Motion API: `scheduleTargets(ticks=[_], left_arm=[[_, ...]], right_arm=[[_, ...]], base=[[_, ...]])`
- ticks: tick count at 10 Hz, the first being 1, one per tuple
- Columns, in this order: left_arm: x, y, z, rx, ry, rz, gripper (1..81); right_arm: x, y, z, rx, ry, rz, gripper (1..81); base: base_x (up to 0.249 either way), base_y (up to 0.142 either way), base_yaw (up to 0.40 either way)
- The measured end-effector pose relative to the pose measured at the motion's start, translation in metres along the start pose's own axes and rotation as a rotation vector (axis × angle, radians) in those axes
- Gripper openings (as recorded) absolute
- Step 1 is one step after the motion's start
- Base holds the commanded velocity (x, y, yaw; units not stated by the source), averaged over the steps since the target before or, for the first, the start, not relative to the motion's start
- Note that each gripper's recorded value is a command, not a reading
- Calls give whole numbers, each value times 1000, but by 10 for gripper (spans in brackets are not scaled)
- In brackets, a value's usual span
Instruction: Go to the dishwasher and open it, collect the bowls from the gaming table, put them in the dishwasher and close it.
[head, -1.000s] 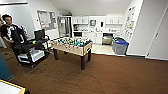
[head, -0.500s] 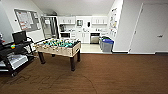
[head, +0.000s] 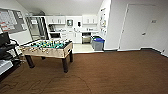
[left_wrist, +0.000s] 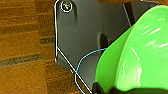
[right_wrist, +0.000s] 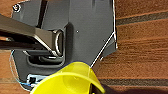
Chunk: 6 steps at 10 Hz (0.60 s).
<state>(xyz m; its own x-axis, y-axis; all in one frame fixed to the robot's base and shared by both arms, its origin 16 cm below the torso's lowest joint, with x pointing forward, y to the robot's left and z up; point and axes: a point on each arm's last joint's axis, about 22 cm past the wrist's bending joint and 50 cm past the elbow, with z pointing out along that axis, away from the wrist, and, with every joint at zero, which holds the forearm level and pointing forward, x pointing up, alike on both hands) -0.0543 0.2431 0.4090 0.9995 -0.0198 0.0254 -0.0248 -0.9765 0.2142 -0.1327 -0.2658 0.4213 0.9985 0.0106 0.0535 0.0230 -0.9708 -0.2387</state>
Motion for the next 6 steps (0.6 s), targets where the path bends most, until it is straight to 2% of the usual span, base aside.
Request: scheduleTargets(ticks=[3, 6], left_arm=[[-9, 0, -1, 1, -11, -2, 10], [-9, -1, -1, -2, -8, -3, 10]], right_arm=[[4, 0, 1, 0, 6, -1, 10], [4, 0, 0, 0, 5, -1, 10]], base=[[0, 0, 0], [0, 0, 0]])
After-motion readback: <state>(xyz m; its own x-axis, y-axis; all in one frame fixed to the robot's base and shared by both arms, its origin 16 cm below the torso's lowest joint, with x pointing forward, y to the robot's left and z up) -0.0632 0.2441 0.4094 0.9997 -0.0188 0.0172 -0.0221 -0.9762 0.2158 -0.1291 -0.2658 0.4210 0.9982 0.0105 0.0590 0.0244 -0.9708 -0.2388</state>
